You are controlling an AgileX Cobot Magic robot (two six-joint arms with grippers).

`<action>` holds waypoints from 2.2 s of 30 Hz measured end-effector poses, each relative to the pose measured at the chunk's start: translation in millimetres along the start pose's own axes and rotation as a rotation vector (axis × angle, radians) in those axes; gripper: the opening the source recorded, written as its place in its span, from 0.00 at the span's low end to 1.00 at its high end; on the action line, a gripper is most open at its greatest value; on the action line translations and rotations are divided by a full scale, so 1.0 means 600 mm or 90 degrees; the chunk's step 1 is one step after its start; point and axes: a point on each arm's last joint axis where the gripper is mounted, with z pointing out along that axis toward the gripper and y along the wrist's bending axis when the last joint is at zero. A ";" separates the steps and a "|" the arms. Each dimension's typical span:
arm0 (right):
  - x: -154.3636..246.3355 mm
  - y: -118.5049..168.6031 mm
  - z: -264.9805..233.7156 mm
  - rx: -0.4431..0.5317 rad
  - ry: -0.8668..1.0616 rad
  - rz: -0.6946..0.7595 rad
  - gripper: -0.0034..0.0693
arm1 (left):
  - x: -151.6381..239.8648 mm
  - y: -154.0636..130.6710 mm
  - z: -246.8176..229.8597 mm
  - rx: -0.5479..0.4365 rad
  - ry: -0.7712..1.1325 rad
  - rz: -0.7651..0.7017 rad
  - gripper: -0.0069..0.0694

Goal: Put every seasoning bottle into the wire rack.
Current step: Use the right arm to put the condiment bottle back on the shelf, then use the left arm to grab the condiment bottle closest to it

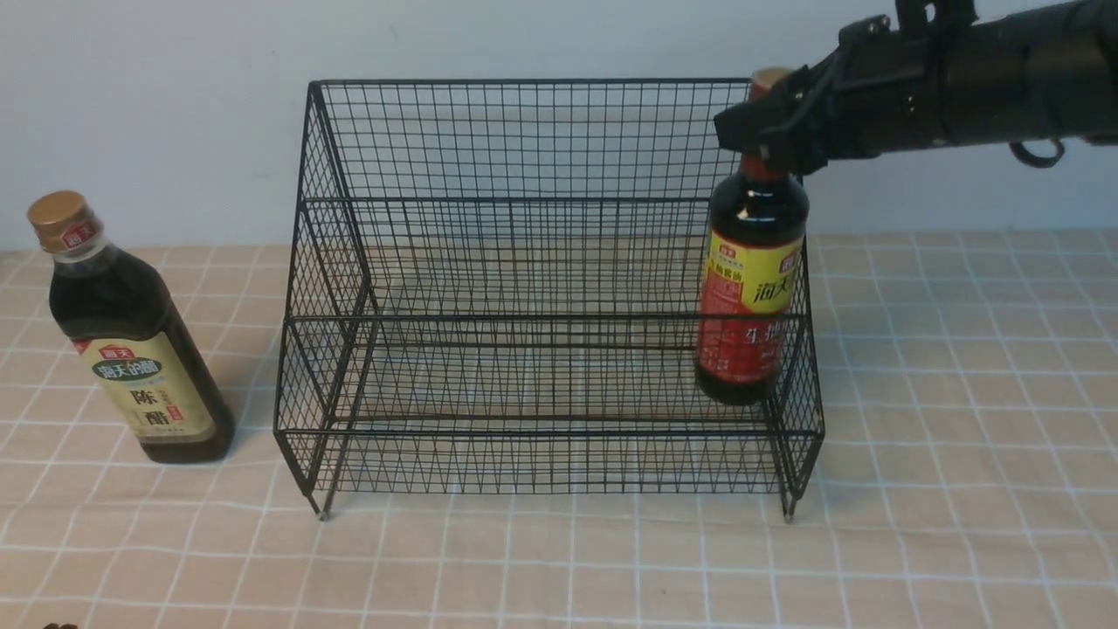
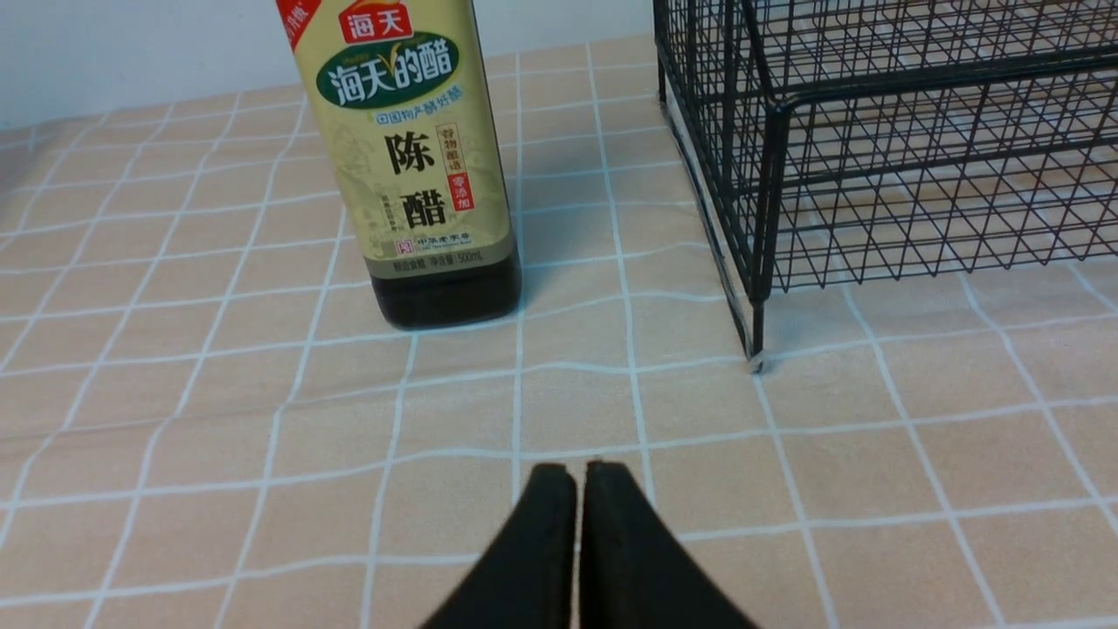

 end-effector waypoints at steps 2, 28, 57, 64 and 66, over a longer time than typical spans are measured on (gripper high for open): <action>0.002 0.000 0.003 -0.004 0.004 -0.005 0.42 | 0.000 0.000 0.000 0.000 0.000 0.000 0.08; -0.082 0.114 -0.269 0.056 -0.044 -0.022 0.44 | 0.000 0.000 0.000 0.000 0.000 0.000 0.08; 0.221 0.268 -0.501 0.113 -0.450 0.253 0.03 | 0.000 0.000 0.000 0.000 0.000 0.000 0.08; 0.241 0.267 -0.496 0.163 -0.415 0.165 0.03 | 0.000 0.000 0.000 0.000 0.000 0.000 0.08; 0.246 0.261 -0.491 0.201 -0.393 0.109 0.03 | 0.000 0.000 0.000 0.000 0.000 0.000 0.08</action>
